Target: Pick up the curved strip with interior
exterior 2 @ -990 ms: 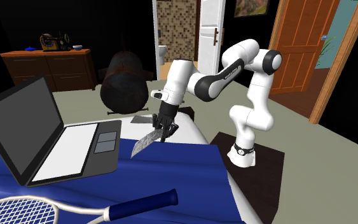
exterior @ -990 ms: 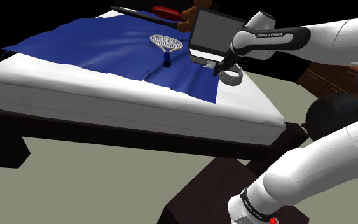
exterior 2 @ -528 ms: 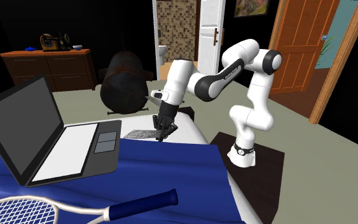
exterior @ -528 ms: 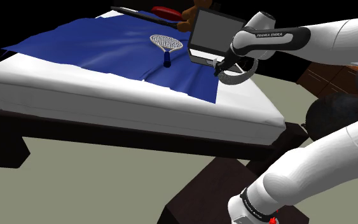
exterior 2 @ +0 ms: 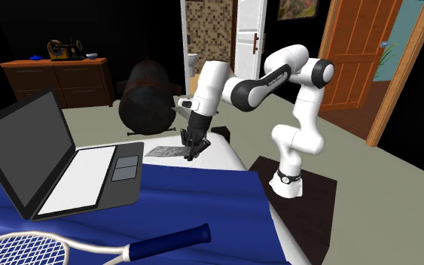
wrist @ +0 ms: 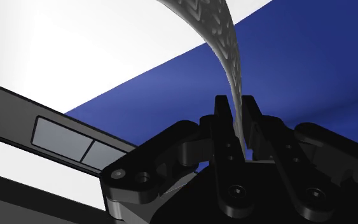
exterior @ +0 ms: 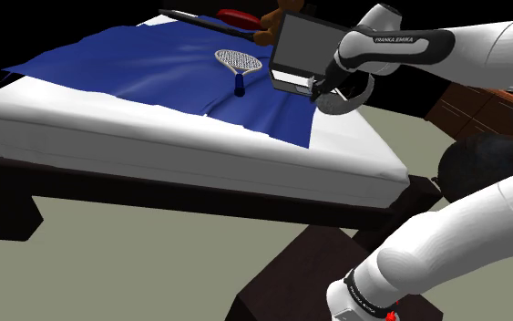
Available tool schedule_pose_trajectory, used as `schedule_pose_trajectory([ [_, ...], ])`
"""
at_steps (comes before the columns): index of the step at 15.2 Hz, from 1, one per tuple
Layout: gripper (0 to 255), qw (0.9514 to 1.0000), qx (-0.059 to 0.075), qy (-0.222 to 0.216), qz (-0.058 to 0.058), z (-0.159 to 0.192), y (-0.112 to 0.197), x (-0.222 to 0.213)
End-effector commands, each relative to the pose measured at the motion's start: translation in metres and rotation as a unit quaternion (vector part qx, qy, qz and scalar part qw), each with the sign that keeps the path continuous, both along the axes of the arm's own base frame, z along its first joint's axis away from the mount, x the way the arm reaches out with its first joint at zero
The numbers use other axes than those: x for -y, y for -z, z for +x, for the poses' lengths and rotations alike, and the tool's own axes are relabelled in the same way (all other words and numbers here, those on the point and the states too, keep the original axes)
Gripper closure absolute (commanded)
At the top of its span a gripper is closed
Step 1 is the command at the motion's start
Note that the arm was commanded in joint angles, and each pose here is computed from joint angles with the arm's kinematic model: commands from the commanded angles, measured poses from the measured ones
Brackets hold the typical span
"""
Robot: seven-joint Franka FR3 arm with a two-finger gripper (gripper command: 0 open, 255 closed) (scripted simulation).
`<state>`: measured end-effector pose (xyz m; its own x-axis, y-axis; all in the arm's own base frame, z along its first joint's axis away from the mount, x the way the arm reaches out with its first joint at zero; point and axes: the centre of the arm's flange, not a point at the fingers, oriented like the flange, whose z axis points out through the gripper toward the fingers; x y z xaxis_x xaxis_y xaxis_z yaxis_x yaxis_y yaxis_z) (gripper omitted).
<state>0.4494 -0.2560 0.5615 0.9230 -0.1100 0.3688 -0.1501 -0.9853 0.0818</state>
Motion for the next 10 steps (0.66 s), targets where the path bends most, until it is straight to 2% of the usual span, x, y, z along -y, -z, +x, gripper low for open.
schedule_pose_trajectory([
  [1,255,1.0,0.0,0.0,0.0,0.0,-0.011,0.0],
  [8,255,1.0,0.0,0.0,0.0,0.0,-0.048,0.0],
  [10,255,1.0,0.0,0.0,0.0,0.0,-0.049,0.0],
])
